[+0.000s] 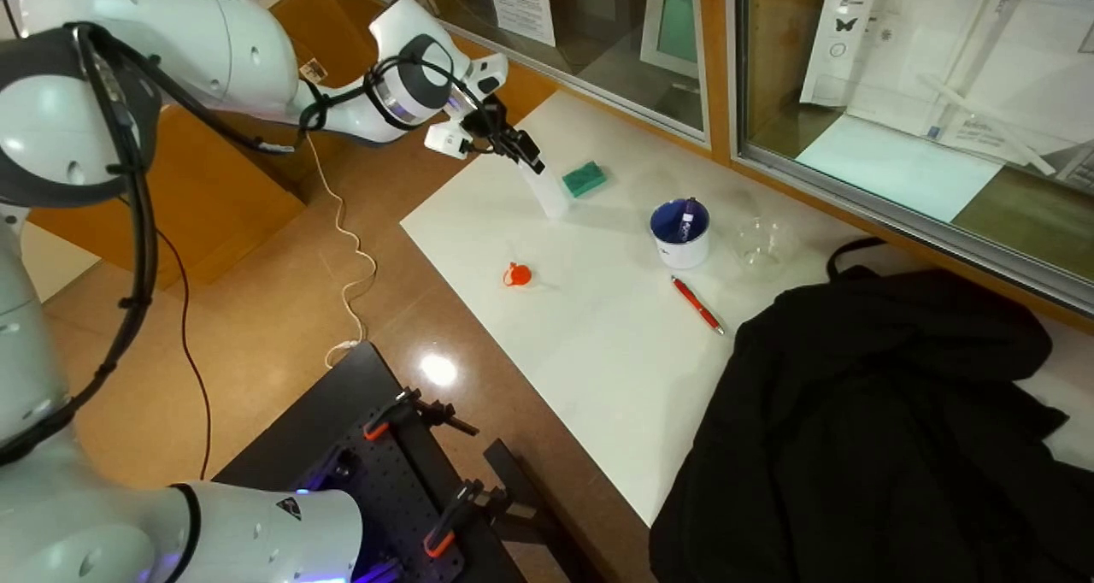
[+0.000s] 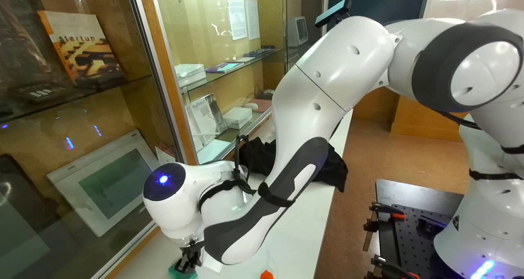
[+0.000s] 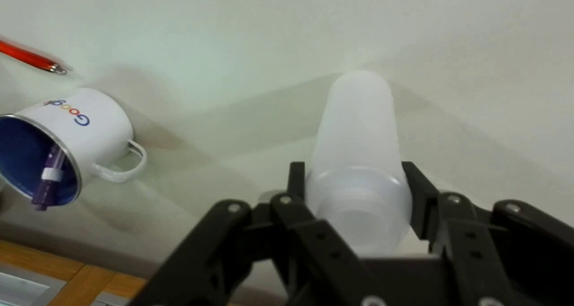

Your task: Uncover the squeeze bottle, move it to the left, and then cover it with the red lid

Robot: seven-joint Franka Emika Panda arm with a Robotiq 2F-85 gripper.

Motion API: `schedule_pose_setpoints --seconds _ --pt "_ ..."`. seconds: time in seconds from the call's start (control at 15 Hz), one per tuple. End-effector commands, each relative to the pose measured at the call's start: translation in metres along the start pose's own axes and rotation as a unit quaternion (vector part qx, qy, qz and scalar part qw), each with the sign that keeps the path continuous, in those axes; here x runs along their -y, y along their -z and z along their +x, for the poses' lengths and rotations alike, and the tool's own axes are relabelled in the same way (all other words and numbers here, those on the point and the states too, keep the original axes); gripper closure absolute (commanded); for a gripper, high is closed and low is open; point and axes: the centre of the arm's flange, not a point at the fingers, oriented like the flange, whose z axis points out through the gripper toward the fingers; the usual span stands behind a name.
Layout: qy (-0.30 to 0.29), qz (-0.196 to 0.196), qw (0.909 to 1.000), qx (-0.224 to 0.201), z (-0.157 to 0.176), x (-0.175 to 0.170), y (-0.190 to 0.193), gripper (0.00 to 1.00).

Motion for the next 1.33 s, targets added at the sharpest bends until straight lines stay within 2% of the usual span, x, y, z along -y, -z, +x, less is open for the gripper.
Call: schedule_pose_setpoints --seconds 0.0,0.07,0.13,0.33,0.87,1.27 --pt "0.008 0.012 0.9999 -0.002 -0.004 -0.006 -0.001 0.72" --pt "0.007 0.013 0.9999 -0.001 -0.004 -0.006 -0.002 0.22" --pt "0.007 0.014 0.9999 0.0 -0.004 -0.007 -0.002 0.21" --pt "0.004 0.013 0.9999 -0.002 -0.004 -0.009 0.001 0.02" --pt "-0.001 0.026 0.9996 -0.004 -0.001 -0.018 0.019 0.0" --pt "-0.003 0.058 0.9983 -0.006 0.004 -0.03 0.051 0.0"
